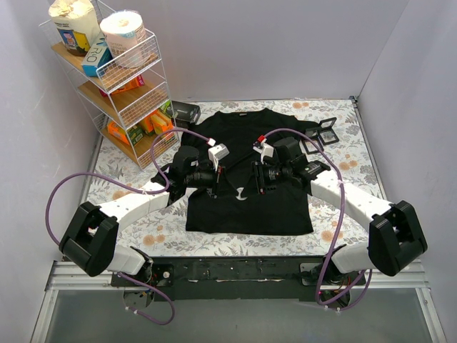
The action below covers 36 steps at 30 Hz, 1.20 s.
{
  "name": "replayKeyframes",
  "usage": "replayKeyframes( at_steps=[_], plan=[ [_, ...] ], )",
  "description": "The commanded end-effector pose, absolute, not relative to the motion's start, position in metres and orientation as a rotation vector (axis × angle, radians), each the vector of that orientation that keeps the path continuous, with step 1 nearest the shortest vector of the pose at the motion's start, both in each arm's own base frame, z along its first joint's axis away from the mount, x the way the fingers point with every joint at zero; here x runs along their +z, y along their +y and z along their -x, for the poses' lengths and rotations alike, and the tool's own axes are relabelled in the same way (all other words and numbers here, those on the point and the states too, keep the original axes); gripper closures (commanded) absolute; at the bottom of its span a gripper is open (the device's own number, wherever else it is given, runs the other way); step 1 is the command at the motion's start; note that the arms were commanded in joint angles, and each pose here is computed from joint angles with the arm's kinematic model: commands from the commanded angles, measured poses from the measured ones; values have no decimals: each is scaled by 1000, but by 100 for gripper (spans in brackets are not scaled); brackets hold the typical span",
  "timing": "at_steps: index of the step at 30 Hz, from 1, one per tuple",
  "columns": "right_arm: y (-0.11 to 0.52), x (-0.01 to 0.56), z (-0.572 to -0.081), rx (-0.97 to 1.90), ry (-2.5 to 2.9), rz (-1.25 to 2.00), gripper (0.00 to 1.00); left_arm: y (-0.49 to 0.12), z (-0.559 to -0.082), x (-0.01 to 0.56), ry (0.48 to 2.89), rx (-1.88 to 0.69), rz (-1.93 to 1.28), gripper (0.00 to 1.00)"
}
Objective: Pin the brooch onto the clothing
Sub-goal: Open the brooch, then adjust the clothes at the center of the board.
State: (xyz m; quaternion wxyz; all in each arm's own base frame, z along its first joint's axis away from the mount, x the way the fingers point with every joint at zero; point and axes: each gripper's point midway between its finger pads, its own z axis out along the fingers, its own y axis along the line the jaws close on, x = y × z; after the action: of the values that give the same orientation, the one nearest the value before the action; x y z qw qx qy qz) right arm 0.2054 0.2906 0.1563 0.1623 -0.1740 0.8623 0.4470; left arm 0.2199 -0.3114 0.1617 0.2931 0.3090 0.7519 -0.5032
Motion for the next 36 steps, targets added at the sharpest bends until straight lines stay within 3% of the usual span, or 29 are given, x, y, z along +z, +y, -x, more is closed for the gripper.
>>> replayKeyframes(
  at_steps=[1,18,27,36],
  plan=[
    [294,202,-231,1317,2231,515,66,-321,-208,199,1867,-1437,-907,100],
    [281,227,-231,1312,2087,541,59,-313,-226,194,1926,-1327,-795,100],
    [255,224,-270,1003,2091,372,59,-266,-302,184,1999,-810,-508,100],
    [228,207,-312,693,2146,261,59,-256,-344,171,2007,-450,-597,100]
  ],
)
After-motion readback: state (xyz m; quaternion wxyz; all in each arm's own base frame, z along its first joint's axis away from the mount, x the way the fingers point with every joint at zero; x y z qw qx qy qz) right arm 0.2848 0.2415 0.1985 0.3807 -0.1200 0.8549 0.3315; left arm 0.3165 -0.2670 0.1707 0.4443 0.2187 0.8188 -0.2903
